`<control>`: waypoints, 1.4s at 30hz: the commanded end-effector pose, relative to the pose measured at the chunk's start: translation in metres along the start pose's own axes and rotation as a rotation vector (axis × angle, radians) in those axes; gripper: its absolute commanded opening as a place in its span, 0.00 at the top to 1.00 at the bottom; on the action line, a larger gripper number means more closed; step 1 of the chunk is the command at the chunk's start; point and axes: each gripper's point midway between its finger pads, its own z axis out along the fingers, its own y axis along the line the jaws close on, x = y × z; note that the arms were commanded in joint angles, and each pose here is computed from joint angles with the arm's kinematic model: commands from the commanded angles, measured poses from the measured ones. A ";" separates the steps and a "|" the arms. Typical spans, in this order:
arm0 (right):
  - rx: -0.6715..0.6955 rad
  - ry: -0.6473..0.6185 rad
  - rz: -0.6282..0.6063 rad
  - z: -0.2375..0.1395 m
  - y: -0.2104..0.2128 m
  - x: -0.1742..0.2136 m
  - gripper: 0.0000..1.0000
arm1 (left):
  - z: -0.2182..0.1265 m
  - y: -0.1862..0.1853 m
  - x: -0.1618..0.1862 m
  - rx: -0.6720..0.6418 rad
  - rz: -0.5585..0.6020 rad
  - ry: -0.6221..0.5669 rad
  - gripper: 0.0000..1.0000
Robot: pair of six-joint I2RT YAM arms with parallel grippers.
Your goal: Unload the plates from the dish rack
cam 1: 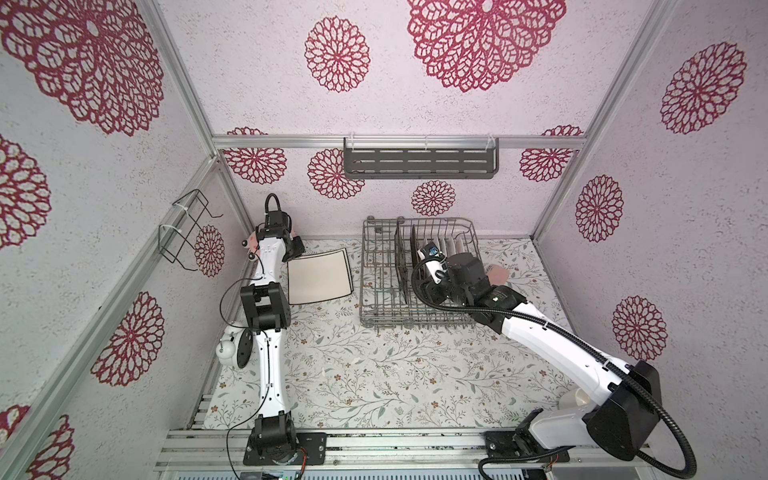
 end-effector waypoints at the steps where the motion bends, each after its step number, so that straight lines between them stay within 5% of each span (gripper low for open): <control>1: -0.022 -0.075 0.039 -0.001 0.001 -0.024 0.21 | -0.014 -0.003 -0.010 0.034 0.021 -0.034 0.65; 5: -0.057 -0.080 0.058 0.008 0.008 -0.028 0.21 | -0.041 -0.011 -0.031 0.057 0.025 -0.108 0.42; 15: -0.088 -0.077 0.074 0.022 0.015 -0.025 0.19 | -0.098 -0.003 -0.025 -0.002 0.062 -0.109 0.41; 23: -0.179 -0.110 0.041 0.023 0.032 -0.040 0.19 | -0.112 0.012 0.035 -0.045 0.018 0.041 0.45; 29: -0.257 -0.154 -0.148 0.028 0.075 -0.038 0.20 | -0.102 0.011 0.044 -0.005 -0.009 0.055 0.50; 38: -0.340 -0.436 -0.549 0.046 0.157 -0.034 0.42 | -0.084 0.017 0.051 -0.025 -0.023 0.083 0.54; 42: -0.360 -0.468 -0.640 0.073 0.184 -0.033 0.39 | -0.076 0.026 0.057 -0.045 -0.030 0.098 0.54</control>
